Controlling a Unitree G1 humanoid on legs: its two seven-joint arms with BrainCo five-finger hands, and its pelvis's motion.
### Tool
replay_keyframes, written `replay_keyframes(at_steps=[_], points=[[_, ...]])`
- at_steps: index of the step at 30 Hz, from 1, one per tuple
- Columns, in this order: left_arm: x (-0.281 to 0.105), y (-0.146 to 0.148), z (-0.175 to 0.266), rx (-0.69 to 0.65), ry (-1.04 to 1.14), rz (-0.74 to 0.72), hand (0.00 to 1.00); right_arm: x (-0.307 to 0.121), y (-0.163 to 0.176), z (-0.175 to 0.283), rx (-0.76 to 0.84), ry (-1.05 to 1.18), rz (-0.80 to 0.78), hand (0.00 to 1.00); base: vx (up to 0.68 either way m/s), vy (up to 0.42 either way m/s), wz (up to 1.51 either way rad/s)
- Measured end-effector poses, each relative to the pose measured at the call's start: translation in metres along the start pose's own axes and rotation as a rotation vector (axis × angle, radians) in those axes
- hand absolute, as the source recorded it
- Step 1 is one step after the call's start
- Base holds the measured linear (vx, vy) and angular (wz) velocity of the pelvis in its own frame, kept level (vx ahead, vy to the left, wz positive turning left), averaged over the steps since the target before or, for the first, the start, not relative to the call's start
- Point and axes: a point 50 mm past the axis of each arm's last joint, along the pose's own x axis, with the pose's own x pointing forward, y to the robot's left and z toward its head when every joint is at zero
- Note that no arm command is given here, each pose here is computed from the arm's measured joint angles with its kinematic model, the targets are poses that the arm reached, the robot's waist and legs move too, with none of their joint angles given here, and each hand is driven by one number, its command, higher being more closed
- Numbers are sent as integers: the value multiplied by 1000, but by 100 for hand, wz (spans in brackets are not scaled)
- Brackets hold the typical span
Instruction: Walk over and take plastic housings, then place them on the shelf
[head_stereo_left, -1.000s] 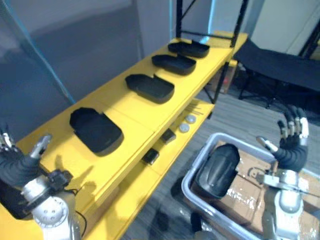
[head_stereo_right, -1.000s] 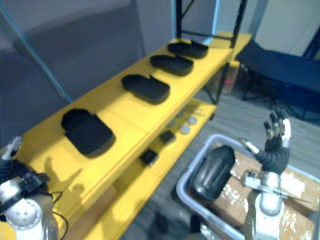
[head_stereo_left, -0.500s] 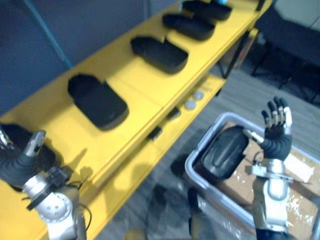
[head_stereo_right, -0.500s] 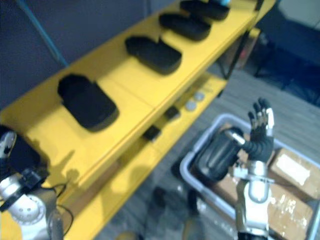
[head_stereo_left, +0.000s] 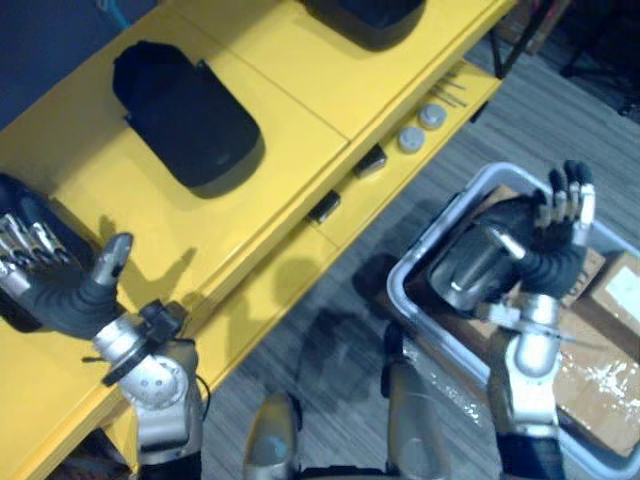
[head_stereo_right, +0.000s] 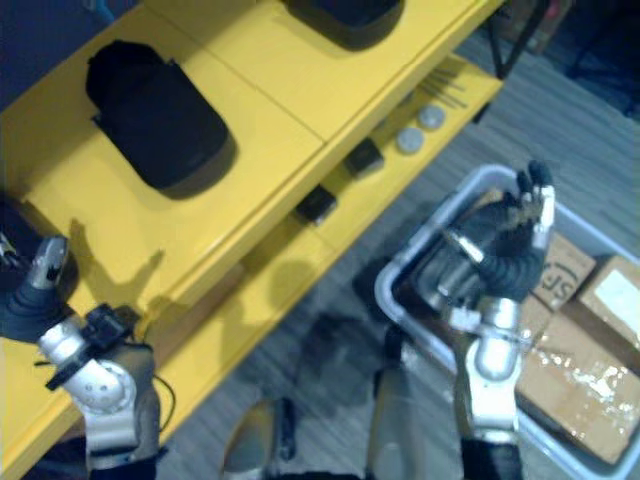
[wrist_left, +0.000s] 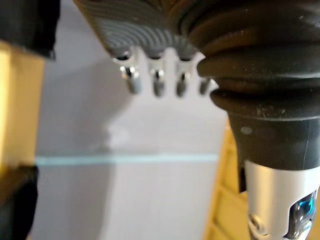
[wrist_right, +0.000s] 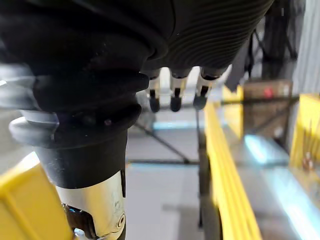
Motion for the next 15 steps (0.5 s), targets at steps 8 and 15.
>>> replay_keyframes(at_steps=[8,15], points=[[11,18,5,93,-22,32,0,-20,-15,-3,-49,72,52,0,-191,131,-116],[8,33,-9,154,62,100,0,-16,8,-15,-26,114,166,0,-56,-93,-99]])
